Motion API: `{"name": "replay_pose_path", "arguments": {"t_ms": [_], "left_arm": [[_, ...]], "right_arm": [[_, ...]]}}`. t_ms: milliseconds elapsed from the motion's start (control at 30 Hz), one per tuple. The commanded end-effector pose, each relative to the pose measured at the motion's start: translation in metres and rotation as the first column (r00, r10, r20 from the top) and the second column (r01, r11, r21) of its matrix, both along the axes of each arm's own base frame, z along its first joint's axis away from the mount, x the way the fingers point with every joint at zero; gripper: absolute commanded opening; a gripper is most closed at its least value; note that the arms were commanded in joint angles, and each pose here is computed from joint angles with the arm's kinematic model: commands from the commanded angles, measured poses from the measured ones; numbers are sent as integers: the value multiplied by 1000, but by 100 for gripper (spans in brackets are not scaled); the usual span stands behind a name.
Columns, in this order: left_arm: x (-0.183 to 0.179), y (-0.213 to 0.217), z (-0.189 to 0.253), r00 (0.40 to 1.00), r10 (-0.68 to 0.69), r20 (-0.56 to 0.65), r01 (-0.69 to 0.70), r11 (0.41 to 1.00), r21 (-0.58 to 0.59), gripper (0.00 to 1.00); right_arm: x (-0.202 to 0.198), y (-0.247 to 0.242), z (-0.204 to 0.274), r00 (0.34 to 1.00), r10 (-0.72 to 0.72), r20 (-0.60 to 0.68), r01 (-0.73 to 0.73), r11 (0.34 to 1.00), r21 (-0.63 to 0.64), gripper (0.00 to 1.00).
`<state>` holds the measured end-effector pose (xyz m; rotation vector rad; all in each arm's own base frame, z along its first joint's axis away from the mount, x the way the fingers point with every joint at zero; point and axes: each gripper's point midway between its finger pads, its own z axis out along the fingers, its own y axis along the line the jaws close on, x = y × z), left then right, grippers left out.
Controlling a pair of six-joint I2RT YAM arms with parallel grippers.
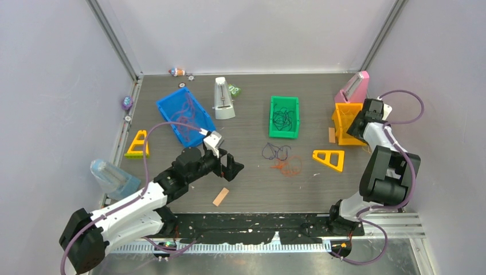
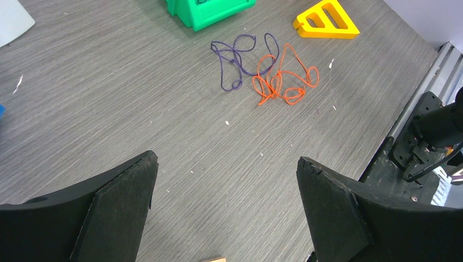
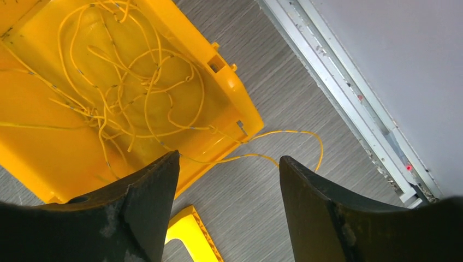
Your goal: Untangle the cables
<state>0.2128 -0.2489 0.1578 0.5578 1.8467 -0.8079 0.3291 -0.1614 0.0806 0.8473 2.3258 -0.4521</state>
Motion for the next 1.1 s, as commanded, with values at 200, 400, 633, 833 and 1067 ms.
{"name": "replay_pose_path", "arguments": {"t_ms": [200, 400, 633, 833, 1067], "left_arm": [[2, -10, 18, 1000, -24, 5, 24, 999, -30, 99], [4, -11, 15, 1000, -26, -7, 25, 999, -21, 99], [5, -11, 14, 1000, -21, -10, 21, 1000, -11, 98], [7, -11, 14, 1000, -16, -9, 16, 1000, -6, 98], [7, -10, 15, 1000, -13, -6, 13, 1000, 2, 98]], "right_arm": [[18, 0, -1, 999, 34, 17, -35, 999, 20, 45], [21, 5, 15, 997, 44, 66, -46, 999, 26, 7], [31, 10, 51, 989, 65, 133, -66, 998, 9, 5], [57, 40, 93, 975, 146, 165, -133, 987, -87, 5], [83, 51, 107, 965, 162, 207, -159, 987, -34, 33]]}}
